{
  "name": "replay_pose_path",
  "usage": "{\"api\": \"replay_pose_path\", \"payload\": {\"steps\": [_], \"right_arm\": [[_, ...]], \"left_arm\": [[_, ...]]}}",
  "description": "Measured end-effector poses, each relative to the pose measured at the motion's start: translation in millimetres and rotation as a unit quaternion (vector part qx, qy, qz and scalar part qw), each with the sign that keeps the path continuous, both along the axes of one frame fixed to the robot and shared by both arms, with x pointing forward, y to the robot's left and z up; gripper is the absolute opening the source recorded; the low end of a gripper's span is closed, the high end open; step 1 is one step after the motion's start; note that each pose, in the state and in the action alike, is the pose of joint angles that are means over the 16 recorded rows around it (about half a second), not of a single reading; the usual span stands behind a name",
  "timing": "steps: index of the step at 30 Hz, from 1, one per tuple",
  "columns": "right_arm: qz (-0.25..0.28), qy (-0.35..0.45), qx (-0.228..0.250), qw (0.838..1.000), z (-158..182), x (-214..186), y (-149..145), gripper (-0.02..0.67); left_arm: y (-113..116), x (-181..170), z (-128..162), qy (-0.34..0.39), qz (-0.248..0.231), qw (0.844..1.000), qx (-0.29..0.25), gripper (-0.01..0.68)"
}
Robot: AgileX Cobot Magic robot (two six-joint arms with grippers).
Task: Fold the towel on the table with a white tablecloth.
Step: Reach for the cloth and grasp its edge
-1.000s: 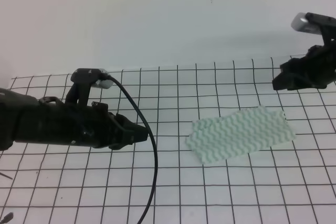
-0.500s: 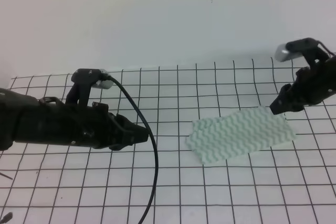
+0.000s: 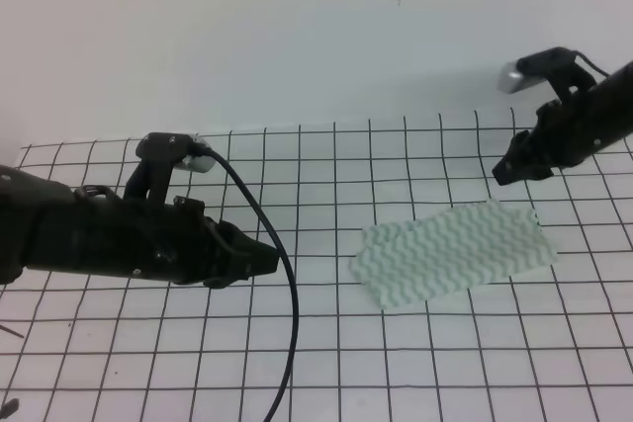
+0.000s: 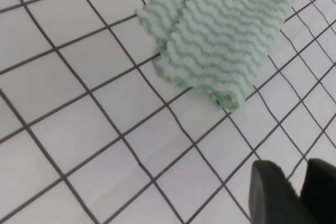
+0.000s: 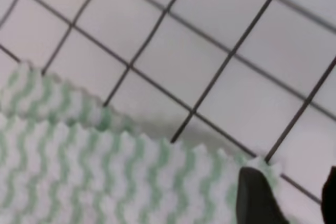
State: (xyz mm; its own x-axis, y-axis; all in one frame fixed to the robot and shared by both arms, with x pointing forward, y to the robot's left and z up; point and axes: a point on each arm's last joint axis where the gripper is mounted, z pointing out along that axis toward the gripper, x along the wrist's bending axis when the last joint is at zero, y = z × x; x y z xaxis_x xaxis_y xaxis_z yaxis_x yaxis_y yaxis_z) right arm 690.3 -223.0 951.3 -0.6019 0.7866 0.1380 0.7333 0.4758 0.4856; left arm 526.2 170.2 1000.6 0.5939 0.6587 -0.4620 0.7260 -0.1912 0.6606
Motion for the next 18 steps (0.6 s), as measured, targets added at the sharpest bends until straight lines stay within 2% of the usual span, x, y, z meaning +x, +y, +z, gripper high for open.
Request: {"api": "replay_pose_path", "payload": {"steps": [11, 18], "right_arm": [[0.055, -0.005, -0.1, 0.993, -3, 15, 27, 0.274], [0.062, -0.004, -0.128, 0.99, -13, 16, 37, 0.268]], "left_arm": [[0, -2, -1, 0.004, -0.01, 1.0, 0.004, 0.137], [-1, -3, -1, 0.007, -0.014, 1.0, 0.002, 0.137]]}}
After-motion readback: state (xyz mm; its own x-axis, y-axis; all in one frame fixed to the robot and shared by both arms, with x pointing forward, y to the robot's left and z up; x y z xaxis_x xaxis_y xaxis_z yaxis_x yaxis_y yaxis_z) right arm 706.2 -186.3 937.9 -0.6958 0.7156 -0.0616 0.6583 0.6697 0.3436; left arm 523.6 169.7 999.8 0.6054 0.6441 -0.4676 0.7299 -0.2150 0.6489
